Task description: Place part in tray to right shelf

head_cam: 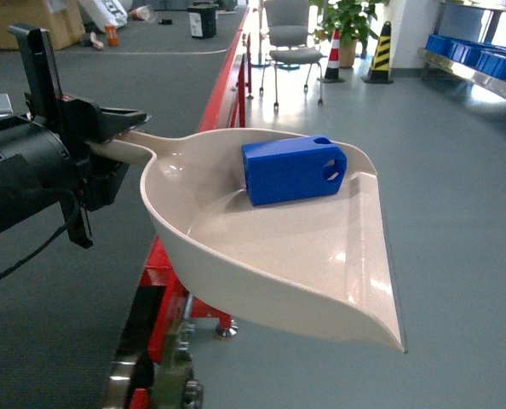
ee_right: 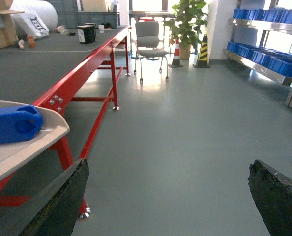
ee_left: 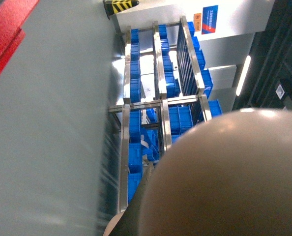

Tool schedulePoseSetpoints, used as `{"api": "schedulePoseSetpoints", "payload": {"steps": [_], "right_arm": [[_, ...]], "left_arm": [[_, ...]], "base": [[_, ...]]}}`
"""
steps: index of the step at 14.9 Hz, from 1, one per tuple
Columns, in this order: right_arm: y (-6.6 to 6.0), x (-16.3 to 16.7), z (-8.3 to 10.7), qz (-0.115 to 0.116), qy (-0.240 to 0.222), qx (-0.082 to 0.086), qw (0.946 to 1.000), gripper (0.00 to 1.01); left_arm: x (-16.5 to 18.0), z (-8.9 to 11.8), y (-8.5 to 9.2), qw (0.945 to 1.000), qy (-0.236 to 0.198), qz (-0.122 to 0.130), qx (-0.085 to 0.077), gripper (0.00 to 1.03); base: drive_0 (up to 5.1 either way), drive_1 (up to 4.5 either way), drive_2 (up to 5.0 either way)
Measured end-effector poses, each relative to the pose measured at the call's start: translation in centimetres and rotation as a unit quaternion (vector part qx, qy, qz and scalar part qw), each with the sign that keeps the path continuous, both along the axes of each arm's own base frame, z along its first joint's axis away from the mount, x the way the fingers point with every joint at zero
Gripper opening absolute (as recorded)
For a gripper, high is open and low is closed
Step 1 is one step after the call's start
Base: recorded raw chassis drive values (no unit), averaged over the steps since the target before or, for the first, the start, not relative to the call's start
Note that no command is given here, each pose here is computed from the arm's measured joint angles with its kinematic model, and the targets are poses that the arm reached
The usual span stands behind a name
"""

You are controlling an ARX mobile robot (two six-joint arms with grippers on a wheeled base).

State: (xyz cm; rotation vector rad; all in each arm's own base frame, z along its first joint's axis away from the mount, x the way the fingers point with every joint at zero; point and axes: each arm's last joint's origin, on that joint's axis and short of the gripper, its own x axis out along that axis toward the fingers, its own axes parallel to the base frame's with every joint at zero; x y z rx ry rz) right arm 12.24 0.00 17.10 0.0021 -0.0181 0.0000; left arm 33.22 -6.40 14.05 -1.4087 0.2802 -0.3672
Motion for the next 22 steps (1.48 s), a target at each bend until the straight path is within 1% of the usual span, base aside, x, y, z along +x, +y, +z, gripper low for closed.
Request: {"api": "schedulePoseSetpoints", "payload": {"steps": [22], "right_arm": [[0.00,0.00,0.00,0.000,0.000,0.000,1.0000,0.98]], "left_arm": [[0.00,0.00,0.00,1.0000,0.000,0.000,0.000,0.13]], "base": [[5.0,-2.31,-2.3]]}}
